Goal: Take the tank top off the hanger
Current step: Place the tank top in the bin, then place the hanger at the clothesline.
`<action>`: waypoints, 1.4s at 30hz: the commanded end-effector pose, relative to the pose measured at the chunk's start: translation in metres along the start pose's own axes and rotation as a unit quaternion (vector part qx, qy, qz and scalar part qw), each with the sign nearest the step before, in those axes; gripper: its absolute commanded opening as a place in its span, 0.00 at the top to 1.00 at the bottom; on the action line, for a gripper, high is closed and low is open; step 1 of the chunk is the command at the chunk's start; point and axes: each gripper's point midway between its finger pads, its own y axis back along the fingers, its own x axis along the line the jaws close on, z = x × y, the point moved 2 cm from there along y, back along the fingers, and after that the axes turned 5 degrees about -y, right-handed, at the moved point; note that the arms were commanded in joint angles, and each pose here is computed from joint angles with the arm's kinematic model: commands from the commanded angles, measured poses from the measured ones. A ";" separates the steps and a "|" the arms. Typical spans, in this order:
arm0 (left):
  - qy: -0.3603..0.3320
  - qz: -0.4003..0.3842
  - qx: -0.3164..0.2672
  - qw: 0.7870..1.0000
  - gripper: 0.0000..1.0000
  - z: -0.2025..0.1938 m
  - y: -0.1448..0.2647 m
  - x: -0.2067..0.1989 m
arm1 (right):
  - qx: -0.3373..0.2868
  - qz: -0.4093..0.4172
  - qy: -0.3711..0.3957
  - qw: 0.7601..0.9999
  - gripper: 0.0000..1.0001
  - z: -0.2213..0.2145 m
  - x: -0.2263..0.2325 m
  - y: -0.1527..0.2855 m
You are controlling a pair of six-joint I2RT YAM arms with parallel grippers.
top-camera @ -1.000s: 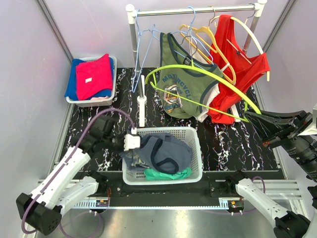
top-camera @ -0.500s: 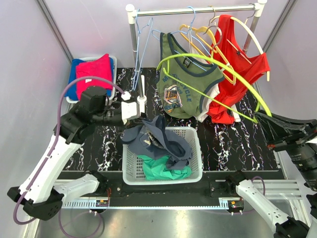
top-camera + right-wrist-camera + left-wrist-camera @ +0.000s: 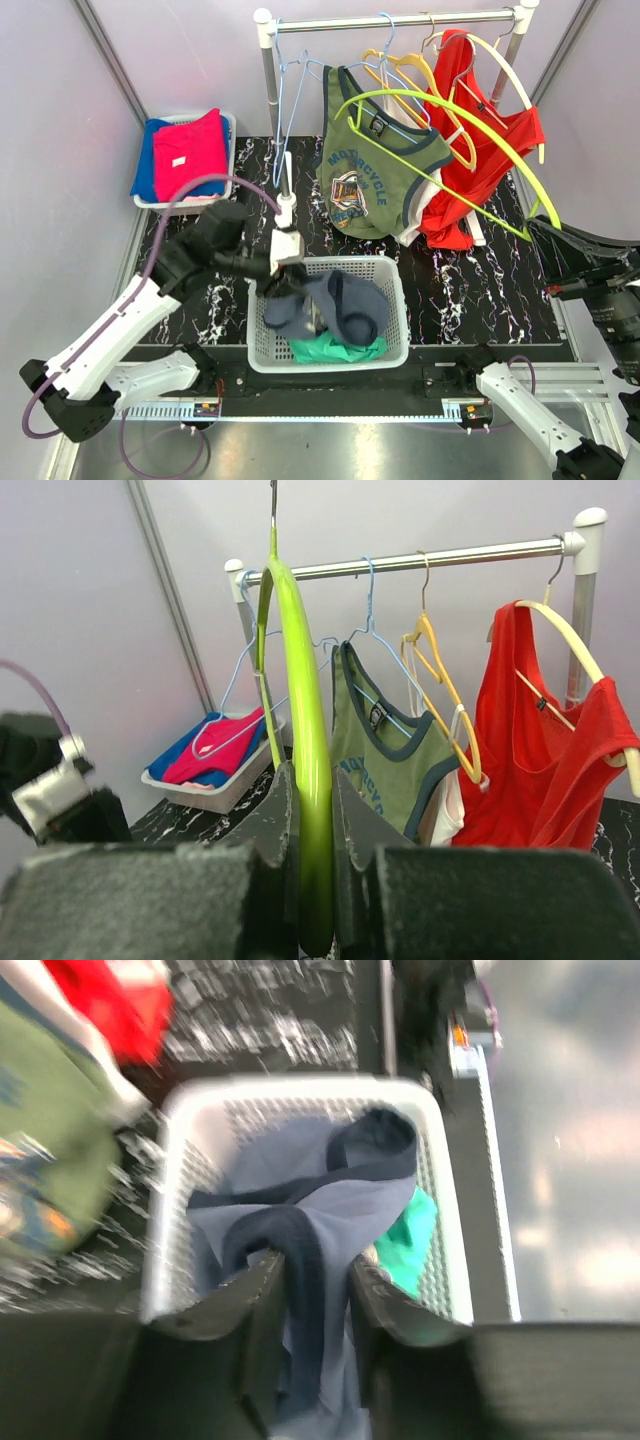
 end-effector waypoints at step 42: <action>-0.172 0.240 -0.091 0.951 0.01 0.129 0.132 -0.003 | 0.044 -0.024 0.049 0.998 1.00 -0.075 -0.025 -0.204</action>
